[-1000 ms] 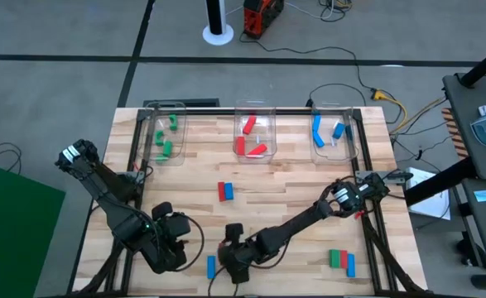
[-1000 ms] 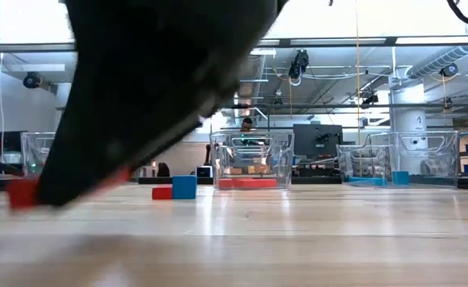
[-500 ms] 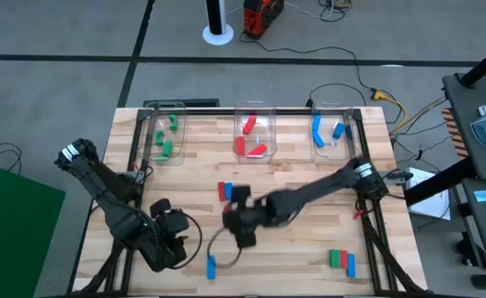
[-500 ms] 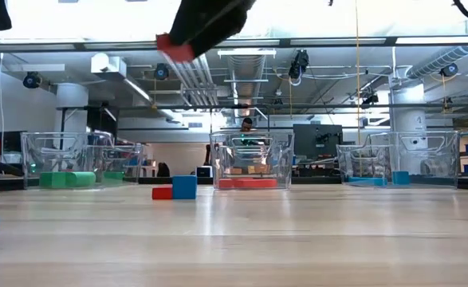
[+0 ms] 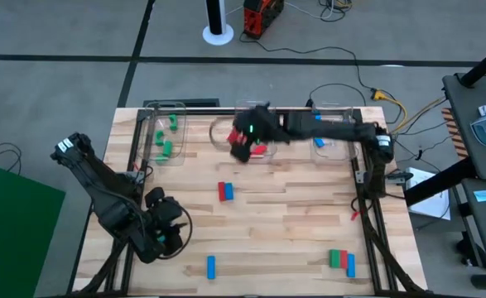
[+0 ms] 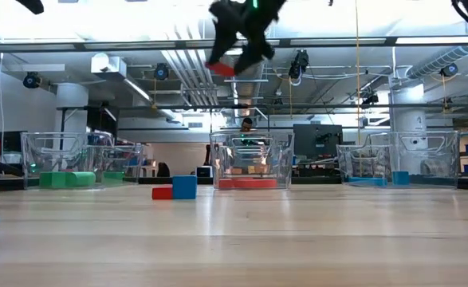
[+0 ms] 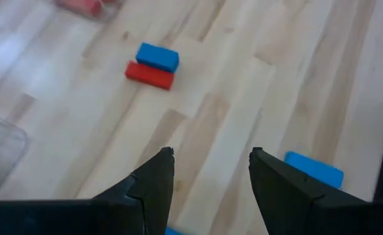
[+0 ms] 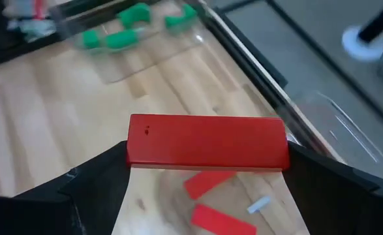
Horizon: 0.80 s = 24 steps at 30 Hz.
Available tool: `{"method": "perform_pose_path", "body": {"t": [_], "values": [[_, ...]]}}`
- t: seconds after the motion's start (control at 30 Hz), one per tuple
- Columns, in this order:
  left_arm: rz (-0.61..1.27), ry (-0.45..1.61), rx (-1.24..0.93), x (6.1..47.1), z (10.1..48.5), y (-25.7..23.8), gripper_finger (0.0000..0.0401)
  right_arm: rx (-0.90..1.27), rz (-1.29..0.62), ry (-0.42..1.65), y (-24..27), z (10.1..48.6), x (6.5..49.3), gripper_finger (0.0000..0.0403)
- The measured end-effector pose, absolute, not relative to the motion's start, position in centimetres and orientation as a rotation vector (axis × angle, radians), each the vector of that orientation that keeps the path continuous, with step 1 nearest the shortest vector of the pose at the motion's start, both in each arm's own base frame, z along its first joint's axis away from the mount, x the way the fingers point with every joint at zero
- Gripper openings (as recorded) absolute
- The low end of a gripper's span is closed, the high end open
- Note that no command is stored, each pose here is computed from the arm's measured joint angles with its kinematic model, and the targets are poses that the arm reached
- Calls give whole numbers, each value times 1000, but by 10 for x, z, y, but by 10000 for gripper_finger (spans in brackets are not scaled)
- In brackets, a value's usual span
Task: Sort blocks
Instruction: Put the red wooden block into the middle transparent bin
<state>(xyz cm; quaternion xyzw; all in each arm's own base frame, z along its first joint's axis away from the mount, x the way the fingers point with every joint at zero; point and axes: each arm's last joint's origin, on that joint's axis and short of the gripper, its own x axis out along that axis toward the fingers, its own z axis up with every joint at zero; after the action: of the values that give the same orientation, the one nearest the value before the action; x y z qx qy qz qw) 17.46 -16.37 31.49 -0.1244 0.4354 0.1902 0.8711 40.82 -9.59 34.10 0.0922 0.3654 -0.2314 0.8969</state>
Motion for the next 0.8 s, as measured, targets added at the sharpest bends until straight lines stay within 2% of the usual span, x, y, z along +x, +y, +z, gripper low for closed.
{"method": "perform_pose_path", "body": {"t": [0.1, 0.17, 0.4, 0.67, 0.8], "values": [[412, 889, -244, 170, 319, -158, 176, 242, -469, 767, -131, 334, 402, 359], [418, 886, -237, 167, 322, -154, 176, 205, -394, 795, -146, 326, 397, 358], [430, 877, -219, 158, 329, -144, 176, 76, -134, 926, -161, 288, 382, 358], [451, 891, -182, 152, 331, -138, 176, 67, -104, 1059, -167, 241, 366, 355], [467, 875, -160, 151, 331, -136, 176, 102, -131, 1079, -173, 230, 360, 362]]}}
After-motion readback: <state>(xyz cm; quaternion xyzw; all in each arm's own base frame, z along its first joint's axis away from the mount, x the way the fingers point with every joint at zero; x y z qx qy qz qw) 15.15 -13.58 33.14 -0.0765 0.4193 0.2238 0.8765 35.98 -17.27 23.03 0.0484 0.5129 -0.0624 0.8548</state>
